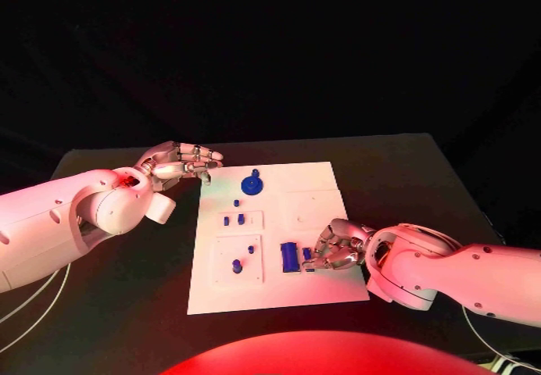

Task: Assemble the parts on the task board

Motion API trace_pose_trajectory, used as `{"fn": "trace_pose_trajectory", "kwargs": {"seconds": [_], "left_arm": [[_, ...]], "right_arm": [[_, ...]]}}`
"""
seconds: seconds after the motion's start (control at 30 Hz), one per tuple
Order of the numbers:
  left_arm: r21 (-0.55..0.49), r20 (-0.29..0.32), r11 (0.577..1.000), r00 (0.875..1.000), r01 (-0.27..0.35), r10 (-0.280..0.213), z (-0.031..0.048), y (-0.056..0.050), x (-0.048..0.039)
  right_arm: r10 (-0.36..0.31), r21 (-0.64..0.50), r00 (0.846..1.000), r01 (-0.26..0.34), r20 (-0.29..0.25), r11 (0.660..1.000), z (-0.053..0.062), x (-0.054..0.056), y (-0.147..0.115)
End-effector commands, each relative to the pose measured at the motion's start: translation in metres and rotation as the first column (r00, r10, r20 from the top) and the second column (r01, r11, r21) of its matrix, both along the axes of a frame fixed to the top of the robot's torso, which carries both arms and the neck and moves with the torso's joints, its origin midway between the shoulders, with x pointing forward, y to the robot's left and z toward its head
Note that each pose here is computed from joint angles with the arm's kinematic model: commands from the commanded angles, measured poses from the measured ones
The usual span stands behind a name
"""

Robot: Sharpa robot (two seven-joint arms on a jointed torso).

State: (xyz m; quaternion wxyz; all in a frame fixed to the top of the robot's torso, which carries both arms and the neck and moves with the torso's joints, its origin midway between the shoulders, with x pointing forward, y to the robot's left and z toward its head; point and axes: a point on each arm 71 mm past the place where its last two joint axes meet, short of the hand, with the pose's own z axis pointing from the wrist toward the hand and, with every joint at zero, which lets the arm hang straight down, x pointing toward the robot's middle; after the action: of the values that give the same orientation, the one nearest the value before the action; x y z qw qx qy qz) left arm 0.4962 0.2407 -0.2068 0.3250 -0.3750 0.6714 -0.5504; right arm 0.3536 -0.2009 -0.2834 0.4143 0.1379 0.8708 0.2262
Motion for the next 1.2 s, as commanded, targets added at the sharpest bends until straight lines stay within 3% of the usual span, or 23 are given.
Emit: {"fn": "trace_pose_trajectory", "kwargs": {"seconds": [0.03,0.63,1.2], "left_arm": [[-0.01,-0.001,1.0,1.0,0.014,-0.014,0.0007,-0.002,-0.0003],[-0.008,-0.004,1.0,1.0,0.014,-0.015,0.0001,-0.003,0.0003],[-0.006,-0.005,1.0,1.0,0.014,-0.014,-0.0003,-0.003,0.0007]], "right_arm": [[0.027,-0.006,1.0,-0.027,-0.009,1.0,-0.006,0.0,0.001],[0.027,-0.02,0.999,-0.026,0.027,0.999,-0.013,0.012,-0.007],[0.01,0.039,0.998,-0.012,0.067,0.999,-0.006,0.009,-0.005]]}}
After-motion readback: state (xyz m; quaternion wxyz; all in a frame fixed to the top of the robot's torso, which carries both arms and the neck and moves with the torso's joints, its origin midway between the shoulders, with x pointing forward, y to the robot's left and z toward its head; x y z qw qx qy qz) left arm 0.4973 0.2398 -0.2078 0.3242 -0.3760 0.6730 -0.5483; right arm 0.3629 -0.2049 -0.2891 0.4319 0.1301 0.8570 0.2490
